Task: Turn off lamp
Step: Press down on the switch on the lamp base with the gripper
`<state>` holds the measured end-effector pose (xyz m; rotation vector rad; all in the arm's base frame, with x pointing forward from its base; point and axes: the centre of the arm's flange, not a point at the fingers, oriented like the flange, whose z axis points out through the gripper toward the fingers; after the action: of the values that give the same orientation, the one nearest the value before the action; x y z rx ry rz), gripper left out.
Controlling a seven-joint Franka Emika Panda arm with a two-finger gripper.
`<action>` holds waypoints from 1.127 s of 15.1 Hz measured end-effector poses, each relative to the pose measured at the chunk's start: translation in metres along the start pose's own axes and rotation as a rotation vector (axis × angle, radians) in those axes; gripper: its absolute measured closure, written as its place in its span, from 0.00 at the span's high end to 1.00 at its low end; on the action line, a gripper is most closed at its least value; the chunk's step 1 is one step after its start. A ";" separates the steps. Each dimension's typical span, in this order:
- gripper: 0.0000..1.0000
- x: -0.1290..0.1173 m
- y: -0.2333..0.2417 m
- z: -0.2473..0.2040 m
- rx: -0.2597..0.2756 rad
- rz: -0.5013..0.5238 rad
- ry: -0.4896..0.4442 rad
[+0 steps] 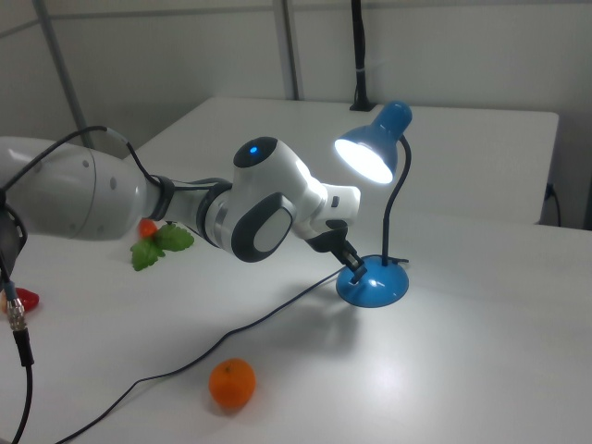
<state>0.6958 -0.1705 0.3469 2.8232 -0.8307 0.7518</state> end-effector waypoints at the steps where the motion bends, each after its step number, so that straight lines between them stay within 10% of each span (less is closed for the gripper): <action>1: 0.11 -0.002 -0.001 0.004 -0.003 -0.003 -0.005; 17: 0.11 -0.010 -0.020 0.018 0.000 -0.035 -0.011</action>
<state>0.7073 -0.1528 0.3272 2.8368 -0.7808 0.7318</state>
